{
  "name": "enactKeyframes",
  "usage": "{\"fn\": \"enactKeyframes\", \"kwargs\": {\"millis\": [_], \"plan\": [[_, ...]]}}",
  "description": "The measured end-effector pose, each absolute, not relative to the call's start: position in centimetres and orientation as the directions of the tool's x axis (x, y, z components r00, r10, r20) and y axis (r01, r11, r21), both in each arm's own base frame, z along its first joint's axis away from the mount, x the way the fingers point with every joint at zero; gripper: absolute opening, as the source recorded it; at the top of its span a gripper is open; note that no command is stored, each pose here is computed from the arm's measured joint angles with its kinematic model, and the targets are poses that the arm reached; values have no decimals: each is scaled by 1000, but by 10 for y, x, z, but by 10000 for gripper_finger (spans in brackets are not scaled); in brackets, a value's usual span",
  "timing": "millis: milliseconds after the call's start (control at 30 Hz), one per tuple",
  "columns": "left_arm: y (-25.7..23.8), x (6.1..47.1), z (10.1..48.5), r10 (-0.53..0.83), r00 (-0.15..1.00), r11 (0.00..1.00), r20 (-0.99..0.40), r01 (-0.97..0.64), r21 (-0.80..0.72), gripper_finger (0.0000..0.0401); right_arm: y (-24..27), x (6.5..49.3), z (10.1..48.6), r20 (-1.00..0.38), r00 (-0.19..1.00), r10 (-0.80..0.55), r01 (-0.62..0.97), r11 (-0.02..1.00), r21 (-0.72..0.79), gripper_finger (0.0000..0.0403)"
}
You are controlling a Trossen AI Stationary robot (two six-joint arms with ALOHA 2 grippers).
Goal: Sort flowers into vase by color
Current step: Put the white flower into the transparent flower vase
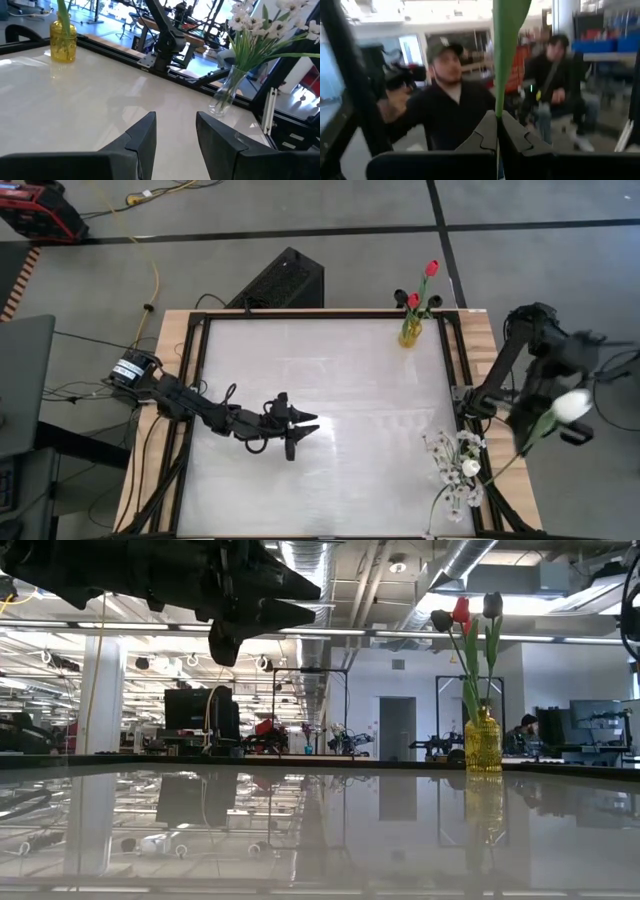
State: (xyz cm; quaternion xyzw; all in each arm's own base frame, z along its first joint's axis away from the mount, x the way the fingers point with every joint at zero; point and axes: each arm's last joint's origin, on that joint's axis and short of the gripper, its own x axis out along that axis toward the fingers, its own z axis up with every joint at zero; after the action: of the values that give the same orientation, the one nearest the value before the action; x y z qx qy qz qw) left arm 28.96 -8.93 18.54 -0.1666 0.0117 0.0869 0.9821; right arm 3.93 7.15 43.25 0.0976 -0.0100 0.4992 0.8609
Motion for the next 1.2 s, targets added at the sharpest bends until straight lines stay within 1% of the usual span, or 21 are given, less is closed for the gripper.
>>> {"fn": "enactKeyframes", "kwargs": {"millis": [133, 400, 567, 733, 1200], "plan": [[-88, 290, 184, 171, 983, 930, -62, -182, -319, 126, 78, 42, 421, 66, 498, 865, -856, 479, 194, 26], [-87, 290, 180, 181, 978, 934, -103, -203, -295, 126, 91, 43, 395, -18, 468, 884, -866, 462, 193, 25], [-87, 289, 177, 183, 974, 937, -134, -214, -278, 126, 93, 39, 388, -33, 468, 883, -865, 466, 189, 25], [-87, 289, 175, 184, 972, 938, -146, -218, -270, 126, 100, 37, 370, -123, 510, 851, -834, 525, 171, 25], [-86, 289, 175, 195, 970, 936, -147, -229, -268, 126, 120, 31, 325, -178, 606, 776, -771, 627, 108, 25]]}}
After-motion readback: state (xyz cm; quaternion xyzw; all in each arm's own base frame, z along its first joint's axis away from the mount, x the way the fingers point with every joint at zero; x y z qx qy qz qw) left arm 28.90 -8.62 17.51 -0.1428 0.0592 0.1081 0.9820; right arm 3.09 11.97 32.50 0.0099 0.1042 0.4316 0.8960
